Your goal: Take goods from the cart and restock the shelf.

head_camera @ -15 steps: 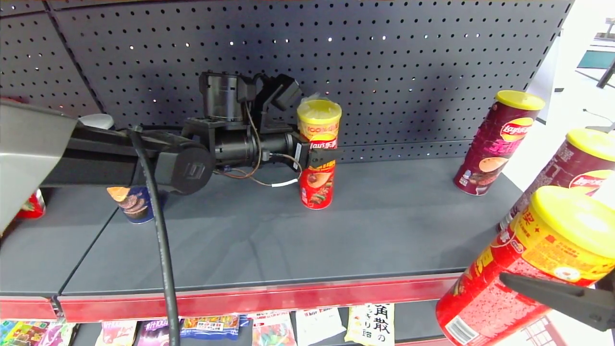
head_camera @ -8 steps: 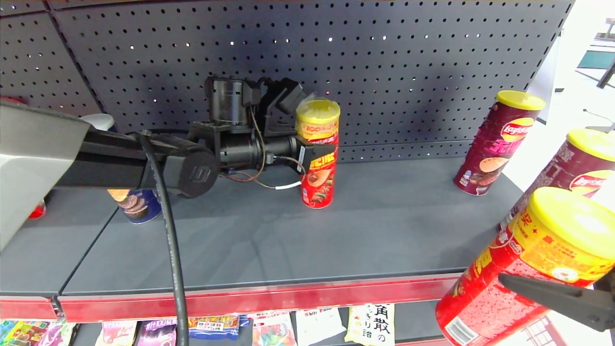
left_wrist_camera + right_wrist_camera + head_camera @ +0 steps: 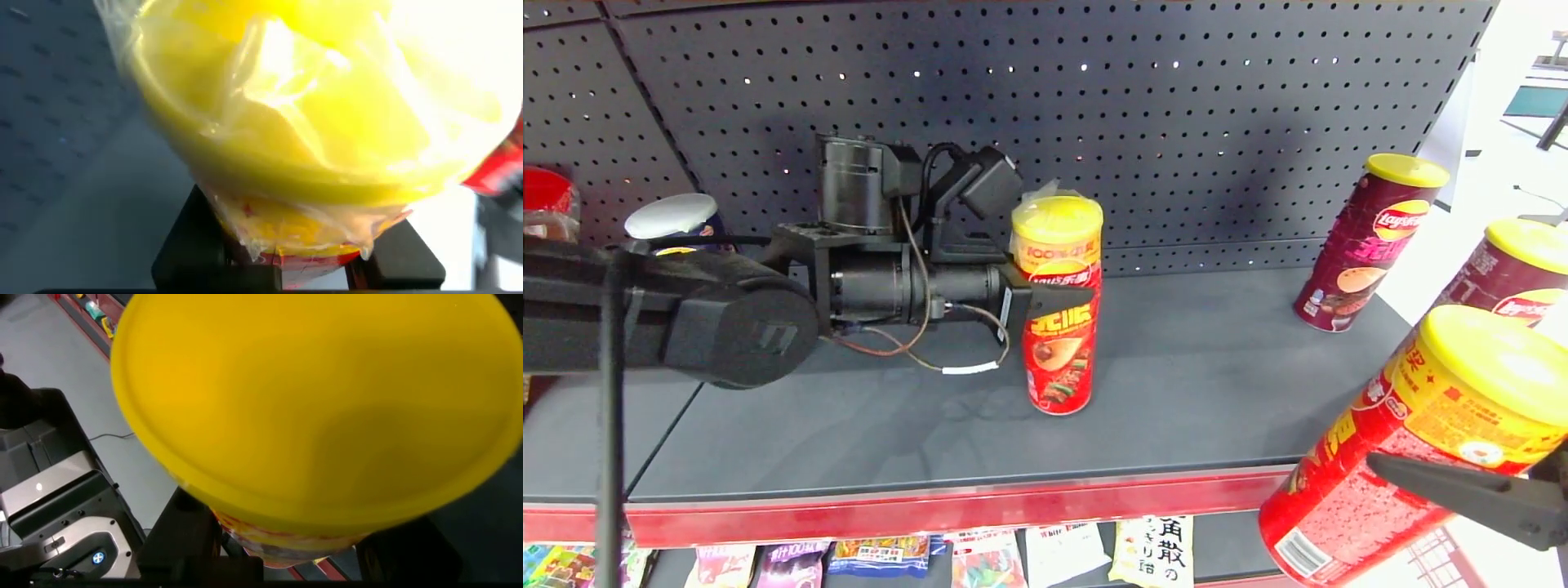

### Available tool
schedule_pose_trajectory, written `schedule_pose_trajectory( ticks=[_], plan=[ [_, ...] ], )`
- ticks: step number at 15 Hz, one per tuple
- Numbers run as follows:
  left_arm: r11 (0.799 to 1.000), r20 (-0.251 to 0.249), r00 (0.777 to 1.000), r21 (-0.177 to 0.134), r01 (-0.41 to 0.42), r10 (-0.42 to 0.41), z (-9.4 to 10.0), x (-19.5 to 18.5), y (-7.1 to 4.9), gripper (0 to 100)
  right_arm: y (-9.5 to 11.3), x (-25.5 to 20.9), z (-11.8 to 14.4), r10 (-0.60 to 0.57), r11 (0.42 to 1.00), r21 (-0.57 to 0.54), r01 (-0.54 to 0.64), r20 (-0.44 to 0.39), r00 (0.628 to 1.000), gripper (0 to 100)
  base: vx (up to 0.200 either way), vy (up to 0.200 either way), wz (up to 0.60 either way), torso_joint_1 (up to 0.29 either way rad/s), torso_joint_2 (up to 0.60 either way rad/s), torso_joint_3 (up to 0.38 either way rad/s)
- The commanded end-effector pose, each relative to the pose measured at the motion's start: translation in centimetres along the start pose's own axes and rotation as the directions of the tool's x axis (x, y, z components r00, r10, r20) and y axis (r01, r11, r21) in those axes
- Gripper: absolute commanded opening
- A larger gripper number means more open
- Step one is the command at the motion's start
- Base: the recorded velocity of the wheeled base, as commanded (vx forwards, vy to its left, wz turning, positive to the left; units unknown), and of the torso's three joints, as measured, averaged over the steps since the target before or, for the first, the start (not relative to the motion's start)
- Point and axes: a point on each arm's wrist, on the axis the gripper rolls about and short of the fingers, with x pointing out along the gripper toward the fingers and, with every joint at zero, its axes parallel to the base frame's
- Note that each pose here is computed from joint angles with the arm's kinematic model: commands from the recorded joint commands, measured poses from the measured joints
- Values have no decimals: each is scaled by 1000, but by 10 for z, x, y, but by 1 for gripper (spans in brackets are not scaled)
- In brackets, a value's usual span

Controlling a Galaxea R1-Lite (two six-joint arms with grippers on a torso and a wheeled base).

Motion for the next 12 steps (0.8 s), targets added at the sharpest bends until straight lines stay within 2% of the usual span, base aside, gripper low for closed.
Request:
schedule_pose_trajectory(
  ticks=[1,2,4,8,12],
  plan=[
    [999,-3,1000,44,17,-17,0,-16,-17,0,-1,2,1,3,1000,0,-3,-2,1000,0,0,0,0,0,0,0],
    [998,-17,1000,62,19,-18,-5,-18,-19,0,-1,2,1,3,1000,2,-3,-5,1000,0,0,0,0,0,0,0],
    [998,-20,1000,67,21,-19,-6,-26,-24,0,-1,2,1,6,1000,1,-6,-5,1000,0,0,0,0,0,0,0],
    [998,-42,999,53,30,-28,-15,-41,-36,0,-1,2,1,8,1000,1,-8,-5,1000,0,0,0,0,0,0,0],
    [998,-57,998,46,34,-32,-21,-46,-41,0,-1,2,3,9,1000,-2,-9,1,1000,0,0,0,0,0,0,0]
  ],
)
